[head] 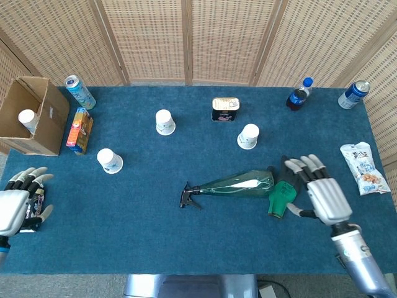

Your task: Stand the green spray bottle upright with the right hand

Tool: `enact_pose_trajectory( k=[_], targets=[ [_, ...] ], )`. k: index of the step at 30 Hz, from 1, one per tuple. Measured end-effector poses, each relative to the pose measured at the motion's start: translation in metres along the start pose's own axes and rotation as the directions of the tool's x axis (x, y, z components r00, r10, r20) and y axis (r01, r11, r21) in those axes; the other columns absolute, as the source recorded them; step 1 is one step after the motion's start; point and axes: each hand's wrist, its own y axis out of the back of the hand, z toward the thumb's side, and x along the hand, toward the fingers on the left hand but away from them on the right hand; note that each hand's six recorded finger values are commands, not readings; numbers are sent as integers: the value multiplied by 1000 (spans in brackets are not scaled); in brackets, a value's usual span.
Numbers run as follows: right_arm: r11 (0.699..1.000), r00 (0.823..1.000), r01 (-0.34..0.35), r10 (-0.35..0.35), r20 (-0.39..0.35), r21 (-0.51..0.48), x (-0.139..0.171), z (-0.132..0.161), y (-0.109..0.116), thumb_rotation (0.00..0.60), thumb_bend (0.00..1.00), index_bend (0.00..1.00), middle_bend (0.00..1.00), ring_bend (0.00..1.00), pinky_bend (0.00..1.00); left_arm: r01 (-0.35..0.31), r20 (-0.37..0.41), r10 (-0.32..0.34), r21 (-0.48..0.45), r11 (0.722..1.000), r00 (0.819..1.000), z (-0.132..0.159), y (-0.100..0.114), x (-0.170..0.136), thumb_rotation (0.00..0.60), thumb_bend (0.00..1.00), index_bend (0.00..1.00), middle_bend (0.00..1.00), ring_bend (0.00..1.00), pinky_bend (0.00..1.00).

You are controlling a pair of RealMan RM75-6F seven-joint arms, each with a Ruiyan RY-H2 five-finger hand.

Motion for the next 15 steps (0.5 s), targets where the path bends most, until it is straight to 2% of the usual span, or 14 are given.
enact_pose_trajectory(
  k=[7, 15],
  targets=[
    [997, 994, -56, 60, -95, 46, -33, 42, -18, 600, 234, 100, 127, 0, 12, 16, -1, -16, -3, 1000, 1000, -4, -7, 9, 600, 362, 210, 166, 125, 138],
    [986, 981, -97, 118, -156, 138, -64, 84, -39, 600, 232, 102, 127, 0, 15, 1, 12, -1, -5, 1000, 1000, -3, -4, 20, 600, 363, 211, 166, 125, 139]
  ],
)
